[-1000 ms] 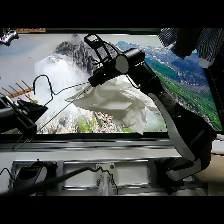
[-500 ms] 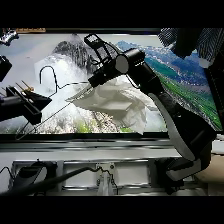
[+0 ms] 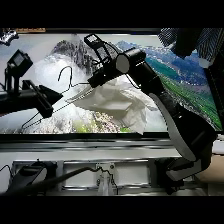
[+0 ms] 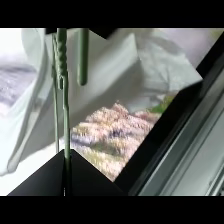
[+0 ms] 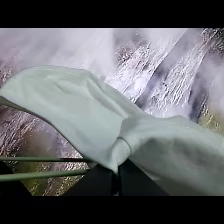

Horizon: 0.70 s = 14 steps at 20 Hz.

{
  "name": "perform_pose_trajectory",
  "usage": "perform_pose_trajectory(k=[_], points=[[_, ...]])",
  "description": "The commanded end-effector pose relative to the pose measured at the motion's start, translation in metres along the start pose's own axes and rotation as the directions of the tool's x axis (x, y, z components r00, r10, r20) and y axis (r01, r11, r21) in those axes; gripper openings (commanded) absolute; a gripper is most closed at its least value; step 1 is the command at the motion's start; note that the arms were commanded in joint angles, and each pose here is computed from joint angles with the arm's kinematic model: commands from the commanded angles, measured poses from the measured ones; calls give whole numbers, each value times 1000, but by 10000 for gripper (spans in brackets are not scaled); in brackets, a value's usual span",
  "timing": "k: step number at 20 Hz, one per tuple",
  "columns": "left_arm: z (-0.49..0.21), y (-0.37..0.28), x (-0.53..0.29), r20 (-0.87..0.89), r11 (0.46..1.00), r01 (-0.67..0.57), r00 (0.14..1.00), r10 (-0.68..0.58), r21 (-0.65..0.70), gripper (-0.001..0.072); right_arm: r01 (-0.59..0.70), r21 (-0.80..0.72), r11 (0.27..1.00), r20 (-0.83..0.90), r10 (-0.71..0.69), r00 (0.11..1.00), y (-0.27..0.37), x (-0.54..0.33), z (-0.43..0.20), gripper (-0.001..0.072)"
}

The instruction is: Fold the clothes and pants, and hang the long-sleeved shirts on hangers.

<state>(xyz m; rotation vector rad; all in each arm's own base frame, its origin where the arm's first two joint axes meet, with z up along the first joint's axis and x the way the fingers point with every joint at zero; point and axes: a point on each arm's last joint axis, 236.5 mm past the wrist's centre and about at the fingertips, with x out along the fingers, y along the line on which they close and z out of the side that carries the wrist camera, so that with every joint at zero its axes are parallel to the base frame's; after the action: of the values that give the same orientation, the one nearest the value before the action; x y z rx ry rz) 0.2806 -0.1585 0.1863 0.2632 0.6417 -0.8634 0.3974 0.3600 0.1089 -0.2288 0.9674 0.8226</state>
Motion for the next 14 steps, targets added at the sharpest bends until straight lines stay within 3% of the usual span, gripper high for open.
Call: perform_pose_trajectory(k=[1,6,14], points=[[23,21,11,126,997,45,991,-37,-66,10,6,-17,1000,-18,-6,1000,1,-11,-5,19],[30,46,10,271,949,231,948,-169,-215,9,36,-57,998,19,-35,999,0,-33,3,19],[20,84,-11,277,961,102,960,-28,-257,10,132,-89,987,56,-127,990,-22,-36,11,20]])
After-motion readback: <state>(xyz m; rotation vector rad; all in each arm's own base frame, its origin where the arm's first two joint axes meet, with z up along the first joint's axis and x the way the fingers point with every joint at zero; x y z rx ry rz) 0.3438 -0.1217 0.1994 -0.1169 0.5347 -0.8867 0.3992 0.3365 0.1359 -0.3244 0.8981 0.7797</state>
